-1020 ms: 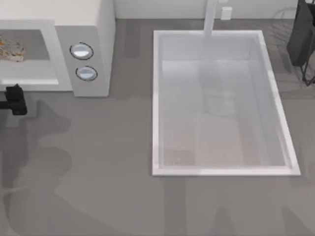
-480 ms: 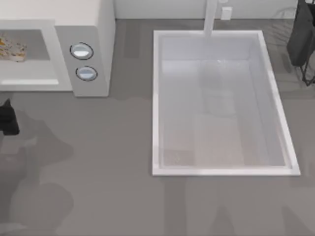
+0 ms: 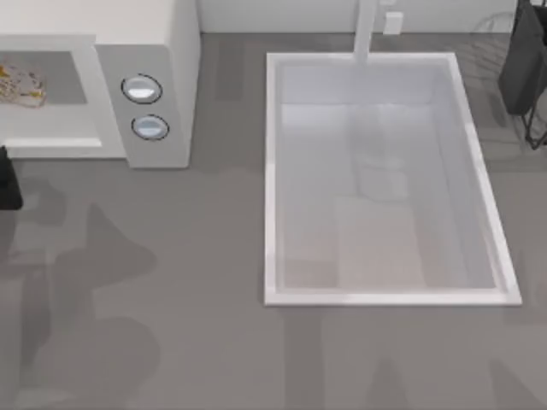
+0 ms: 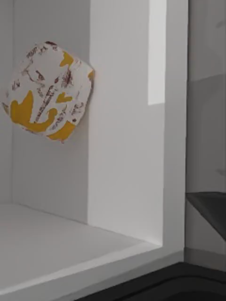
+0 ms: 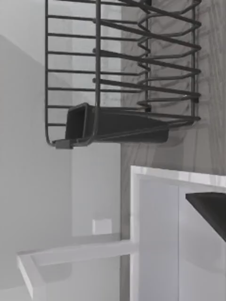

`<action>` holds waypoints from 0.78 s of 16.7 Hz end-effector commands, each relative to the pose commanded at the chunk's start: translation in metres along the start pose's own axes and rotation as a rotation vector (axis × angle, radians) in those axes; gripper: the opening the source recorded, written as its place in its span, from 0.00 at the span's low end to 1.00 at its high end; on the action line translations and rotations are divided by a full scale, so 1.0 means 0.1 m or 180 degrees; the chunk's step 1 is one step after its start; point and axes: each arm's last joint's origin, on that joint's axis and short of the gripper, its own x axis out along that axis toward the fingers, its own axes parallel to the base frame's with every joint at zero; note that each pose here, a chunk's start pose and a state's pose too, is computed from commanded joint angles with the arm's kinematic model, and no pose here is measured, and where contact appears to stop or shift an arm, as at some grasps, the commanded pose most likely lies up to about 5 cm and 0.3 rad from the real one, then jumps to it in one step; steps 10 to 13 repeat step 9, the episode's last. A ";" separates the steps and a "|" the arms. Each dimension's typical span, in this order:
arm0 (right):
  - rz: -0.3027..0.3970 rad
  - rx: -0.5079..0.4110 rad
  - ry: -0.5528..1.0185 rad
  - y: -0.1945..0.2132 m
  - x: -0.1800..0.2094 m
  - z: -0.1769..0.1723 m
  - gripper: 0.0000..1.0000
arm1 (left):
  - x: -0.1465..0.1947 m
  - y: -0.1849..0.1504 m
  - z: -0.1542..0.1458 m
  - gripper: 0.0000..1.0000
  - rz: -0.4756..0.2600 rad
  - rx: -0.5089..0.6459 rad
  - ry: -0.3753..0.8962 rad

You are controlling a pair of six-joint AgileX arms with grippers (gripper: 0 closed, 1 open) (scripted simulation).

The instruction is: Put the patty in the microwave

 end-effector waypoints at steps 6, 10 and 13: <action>0.0000 0.0000 0.0000 0.00 0.00 0.00 1.00 | -0.22 -0.01 0.47 1.00 0.0005 -0.0021 0.0068; 0.0000 0.0000 0.0000 0.00 0.00 0.00 1.00 | -0.27 -0.01 0.57 1.00 0.0008 -0.0009 0.0027; 0.0000 0.0000 0.0000 0.00 0.00 0.00 1.00 | -0.27 -0.01 0.57 1.00 0.0008 -0.0009 0.0027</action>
